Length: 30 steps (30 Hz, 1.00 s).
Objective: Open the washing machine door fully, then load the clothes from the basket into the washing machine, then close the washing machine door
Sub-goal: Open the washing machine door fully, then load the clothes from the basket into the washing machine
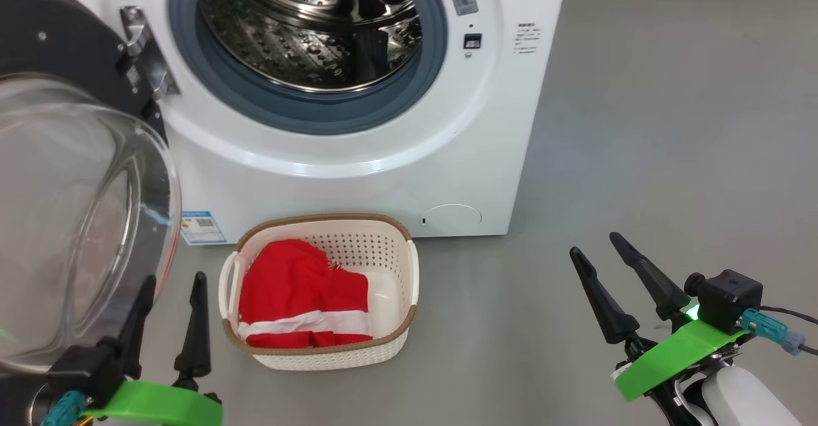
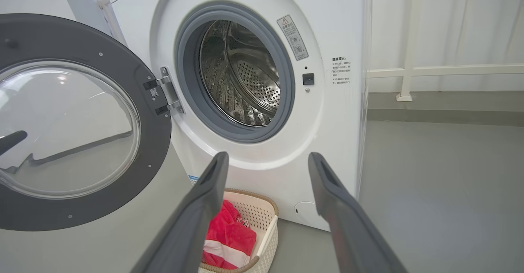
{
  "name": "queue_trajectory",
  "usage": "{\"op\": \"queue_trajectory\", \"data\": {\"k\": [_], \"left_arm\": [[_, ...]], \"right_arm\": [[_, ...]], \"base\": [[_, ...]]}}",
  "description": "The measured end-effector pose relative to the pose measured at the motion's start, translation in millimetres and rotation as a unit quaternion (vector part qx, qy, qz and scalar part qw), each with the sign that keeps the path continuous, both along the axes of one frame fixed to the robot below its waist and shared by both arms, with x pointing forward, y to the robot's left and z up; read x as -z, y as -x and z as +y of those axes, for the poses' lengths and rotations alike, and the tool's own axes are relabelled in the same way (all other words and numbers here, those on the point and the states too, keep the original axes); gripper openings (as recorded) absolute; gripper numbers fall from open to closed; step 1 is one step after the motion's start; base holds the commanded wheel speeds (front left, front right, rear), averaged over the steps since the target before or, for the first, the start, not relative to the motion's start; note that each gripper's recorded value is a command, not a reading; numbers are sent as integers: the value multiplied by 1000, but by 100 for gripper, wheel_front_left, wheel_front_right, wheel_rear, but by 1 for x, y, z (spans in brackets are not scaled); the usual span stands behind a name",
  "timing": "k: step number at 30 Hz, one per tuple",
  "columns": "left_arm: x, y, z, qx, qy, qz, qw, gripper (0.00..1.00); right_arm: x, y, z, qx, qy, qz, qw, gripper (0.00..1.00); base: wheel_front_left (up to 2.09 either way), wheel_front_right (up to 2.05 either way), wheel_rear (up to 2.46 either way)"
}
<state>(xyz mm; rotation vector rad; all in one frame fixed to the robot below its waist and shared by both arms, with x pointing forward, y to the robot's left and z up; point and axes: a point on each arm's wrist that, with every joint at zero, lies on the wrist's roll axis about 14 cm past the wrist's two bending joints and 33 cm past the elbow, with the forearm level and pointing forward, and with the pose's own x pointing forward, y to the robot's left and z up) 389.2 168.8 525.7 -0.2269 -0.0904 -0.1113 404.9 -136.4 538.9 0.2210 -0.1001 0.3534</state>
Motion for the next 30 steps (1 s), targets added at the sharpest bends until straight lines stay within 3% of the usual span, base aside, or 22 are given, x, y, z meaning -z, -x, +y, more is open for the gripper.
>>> {"op": "queue_trajectory", "data": {"k": [12, 30], "left_arm": [[9, -3, -8, 7, -1, 10, 1000, 100], [7, -7, -8, 6, -2, 0, 1000, 100]], "right_arm": [[-7, 2, -29, 41, 5, -12, 999, 100], [-5, -4, -35, 50, 5, -11, 999, 100]], "base": [[0, 0, 0], [0, 0, 0]]}}
